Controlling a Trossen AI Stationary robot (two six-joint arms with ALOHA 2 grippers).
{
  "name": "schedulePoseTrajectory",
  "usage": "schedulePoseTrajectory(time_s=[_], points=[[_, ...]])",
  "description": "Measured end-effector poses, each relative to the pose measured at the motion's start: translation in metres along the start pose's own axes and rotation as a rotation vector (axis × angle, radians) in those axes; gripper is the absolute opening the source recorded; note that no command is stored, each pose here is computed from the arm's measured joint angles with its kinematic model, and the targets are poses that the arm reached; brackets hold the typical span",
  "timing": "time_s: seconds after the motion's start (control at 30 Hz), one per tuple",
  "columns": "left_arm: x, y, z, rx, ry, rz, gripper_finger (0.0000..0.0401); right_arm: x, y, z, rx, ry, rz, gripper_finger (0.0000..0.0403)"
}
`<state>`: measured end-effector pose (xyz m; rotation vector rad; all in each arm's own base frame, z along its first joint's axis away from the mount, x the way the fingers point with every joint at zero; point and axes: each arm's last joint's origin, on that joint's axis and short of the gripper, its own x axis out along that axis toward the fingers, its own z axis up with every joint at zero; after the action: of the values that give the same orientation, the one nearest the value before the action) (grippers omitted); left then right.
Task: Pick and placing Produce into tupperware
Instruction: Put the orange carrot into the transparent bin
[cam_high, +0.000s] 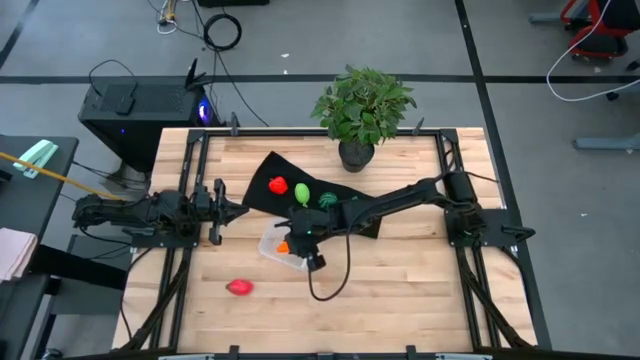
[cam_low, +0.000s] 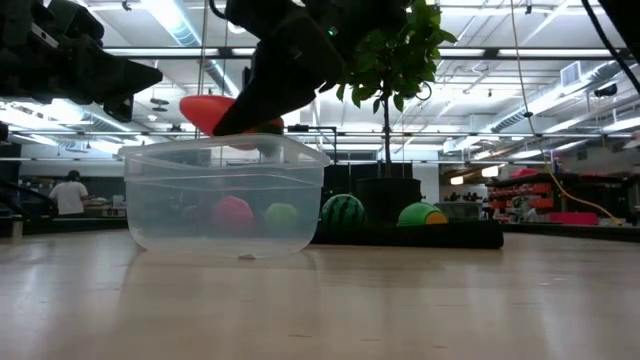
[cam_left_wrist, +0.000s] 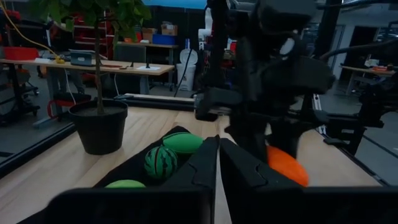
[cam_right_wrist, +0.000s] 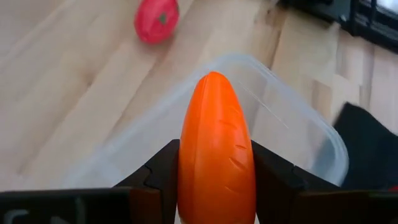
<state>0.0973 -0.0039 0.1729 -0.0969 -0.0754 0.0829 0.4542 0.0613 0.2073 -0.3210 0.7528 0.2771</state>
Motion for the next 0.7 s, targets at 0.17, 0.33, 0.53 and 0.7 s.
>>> schedulePoseTrajectory(time_s=[0.17,0.33,0.53,0.7], points=[[0.000,0.000,0.000,0.000,0.000,0.000,0.0034,-0.001,0.002,-0.003,0.010,0.032,0.035,0.0155],[0.000,0.000,0.000,0.000,0.000,0.000,0.0029,0.007,0.006,-0.010,0.012,0.063,0.077,0.0155],[0.000,0.000,0.000,-0.007,-0.001,0.000,0.0024,0.008,0.007,-0.014,-0.017,0.107,0.092,0.0155],[0.000,0.000,0.000,-0.006,0.002,0.000,0.0032,0.007,0.008,-0.019,-0.055,0.148,0.109,0.0156]])
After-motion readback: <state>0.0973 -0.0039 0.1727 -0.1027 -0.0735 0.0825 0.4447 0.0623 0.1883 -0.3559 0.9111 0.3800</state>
